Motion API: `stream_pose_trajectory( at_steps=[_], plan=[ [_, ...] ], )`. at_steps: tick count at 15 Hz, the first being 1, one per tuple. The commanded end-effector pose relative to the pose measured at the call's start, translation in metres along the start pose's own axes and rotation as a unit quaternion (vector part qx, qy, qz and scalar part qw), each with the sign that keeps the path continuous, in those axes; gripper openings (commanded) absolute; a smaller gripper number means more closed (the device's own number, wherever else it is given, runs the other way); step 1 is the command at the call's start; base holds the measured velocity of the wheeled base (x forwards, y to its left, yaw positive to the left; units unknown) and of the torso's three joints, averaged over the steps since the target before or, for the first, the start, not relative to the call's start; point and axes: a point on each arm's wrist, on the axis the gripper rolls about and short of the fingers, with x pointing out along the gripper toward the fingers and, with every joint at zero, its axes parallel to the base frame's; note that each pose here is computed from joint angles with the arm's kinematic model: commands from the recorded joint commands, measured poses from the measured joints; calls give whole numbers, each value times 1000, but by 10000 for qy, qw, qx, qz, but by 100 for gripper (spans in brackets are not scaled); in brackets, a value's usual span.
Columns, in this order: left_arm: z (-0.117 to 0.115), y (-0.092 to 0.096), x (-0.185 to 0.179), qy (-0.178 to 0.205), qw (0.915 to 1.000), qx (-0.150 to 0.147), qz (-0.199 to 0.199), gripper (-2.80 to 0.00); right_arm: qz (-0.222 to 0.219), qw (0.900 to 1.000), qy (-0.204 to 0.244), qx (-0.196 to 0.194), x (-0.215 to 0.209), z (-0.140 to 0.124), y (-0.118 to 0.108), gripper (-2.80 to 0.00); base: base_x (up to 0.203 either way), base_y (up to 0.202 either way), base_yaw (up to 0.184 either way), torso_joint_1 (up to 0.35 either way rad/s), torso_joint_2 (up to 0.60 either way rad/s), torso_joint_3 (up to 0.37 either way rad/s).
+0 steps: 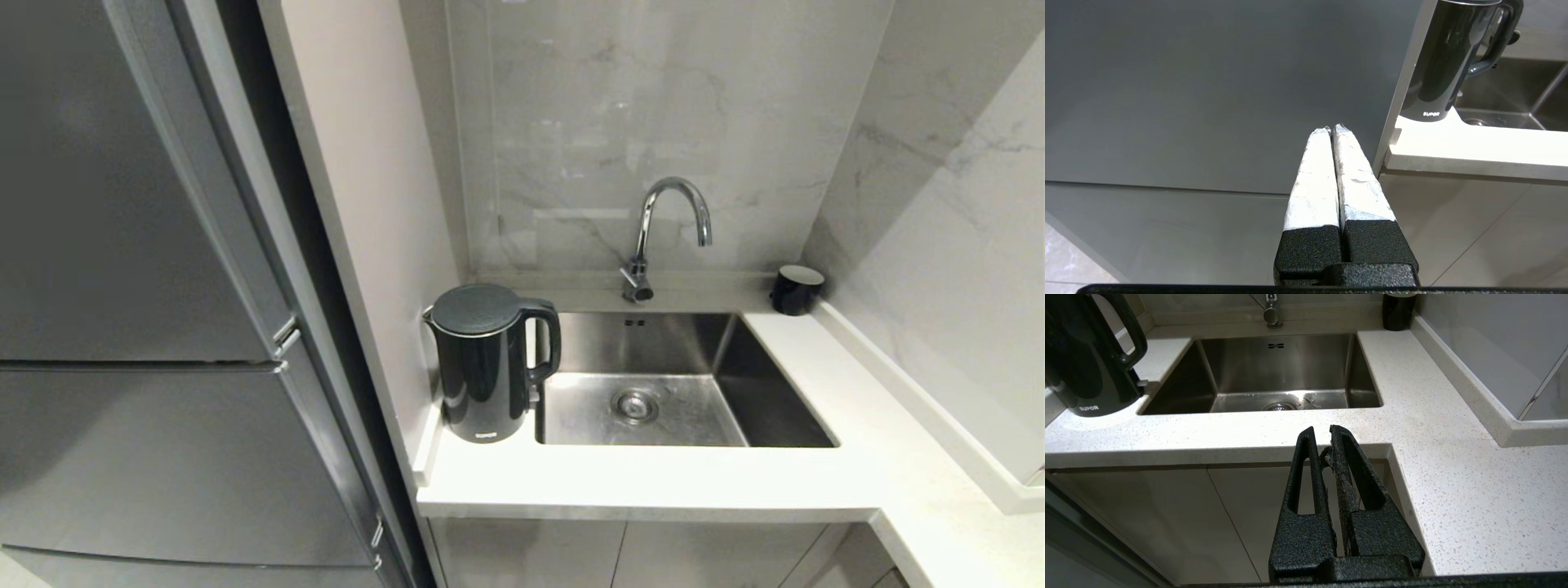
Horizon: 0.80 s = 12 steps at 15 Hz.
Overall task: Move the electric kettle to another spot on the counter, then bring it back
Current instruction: Grab the kettle
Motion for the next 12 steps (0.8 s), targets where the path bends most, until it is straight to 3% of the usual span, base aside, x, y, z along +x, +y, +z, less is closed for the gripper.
stream_pose_trajectory(
  at_steps=[1,12],
  plan=[
    [0,0,0,-4,10000,-5,1,-280,1,10000,7,0,0,0,0,-280,0,0,0,0,0,0],
    [0,0,0,-10,10000,-3,1,-280,1,10000,2,0,0,0,0,-280,1,0,-8,0,0,0]
  ],
)
